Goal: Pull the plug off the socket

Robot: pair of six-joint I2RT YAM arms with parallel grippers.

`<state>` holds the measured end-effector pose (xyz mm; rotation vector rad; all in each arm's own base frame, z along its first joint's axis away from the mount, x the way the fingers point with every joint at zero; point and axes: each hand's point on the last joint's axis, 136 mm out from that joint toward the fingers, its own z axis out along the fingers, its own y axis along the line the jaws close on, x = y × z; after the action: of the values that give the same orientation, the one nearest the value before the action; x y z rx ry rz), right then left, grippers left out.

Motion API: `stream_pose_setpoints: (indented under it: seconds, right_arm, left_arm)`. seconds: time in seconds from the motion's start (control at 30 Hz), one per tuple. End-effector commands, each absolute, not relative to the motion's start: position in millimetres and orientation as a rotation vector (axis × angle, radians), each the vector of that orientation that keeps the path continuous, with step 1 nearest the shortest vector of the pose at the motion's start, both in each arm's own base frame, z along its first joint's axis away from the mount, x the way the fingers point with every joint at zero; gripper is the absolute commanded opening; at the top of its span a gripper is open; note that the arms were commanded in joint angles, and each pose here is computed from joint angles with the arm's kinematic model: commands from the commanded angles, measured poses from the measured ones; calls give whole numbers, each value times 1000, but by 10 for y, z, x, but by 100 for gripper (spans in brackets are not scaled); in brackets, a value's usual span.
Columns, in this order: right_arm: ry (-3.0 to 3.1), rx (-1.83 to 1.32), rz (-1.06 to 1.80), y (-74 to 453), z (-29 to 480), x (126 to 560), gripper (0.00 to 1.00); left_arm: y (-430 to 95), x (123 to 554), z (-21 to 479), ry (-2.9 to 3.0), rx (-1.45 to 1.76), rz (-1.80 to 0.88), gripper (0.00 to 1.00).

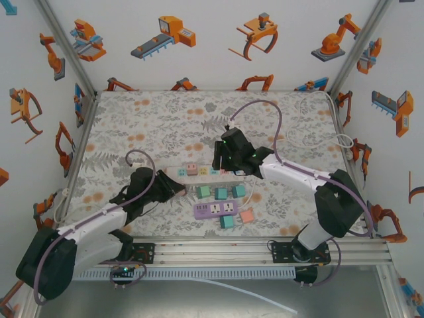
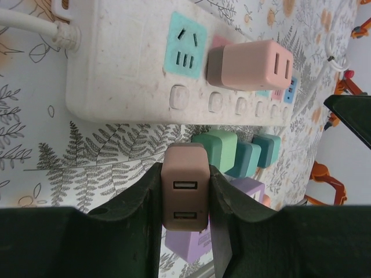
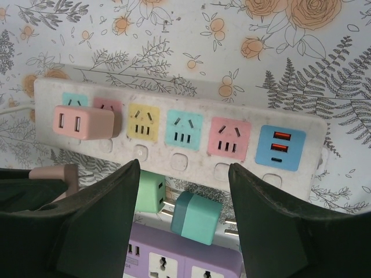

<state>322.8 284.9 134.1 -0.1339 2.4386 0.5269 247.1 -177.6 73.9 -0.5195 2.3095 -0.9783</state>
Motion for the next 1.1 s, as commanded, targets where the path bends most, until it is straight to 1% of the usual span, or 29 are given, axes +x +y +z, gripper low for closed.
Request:
stream_pose_setpoints:
  seconds: [0.0,0.3,0.4,0.53,0.7,0.8,0.97,1.07]
  right_arm:
    - [2418,-101,508,2790,1365,3247,59]
    - [2427,-84,502,2766,1326,3233,59]
    - [2428,-77,506,2771,1323,3237,59]
    - [2431,-73,506,2770,1304,3234,59]
    - [2435,-71,503,2764,1289,3230,59]
    - [2435,-74,504,2772,1289,3234,59]
    - [2437,-72,507,2784,1284,3242,59]
    - [2437,-72,504,2787,1278,3249,59]
  left_arm:
    - [-1812,2582,783,2238,-557,-993,4]
    - [-1887,2532,582,2296,-556,-1012,9]
    - [-1935,2506,556,2316,-550,-1041,12]
    - [-1951,2477,514,2331,-568,-1058,14]
    - [-1983,2432,486,2357,-580,-1085,20]
    - [-1949,2387,440,2376,-586,-1065,30]
    - [-1935,2393,440,2378,-584,-1047,43]
    - [-1928,2392,407,2390,-586,-1034,55]
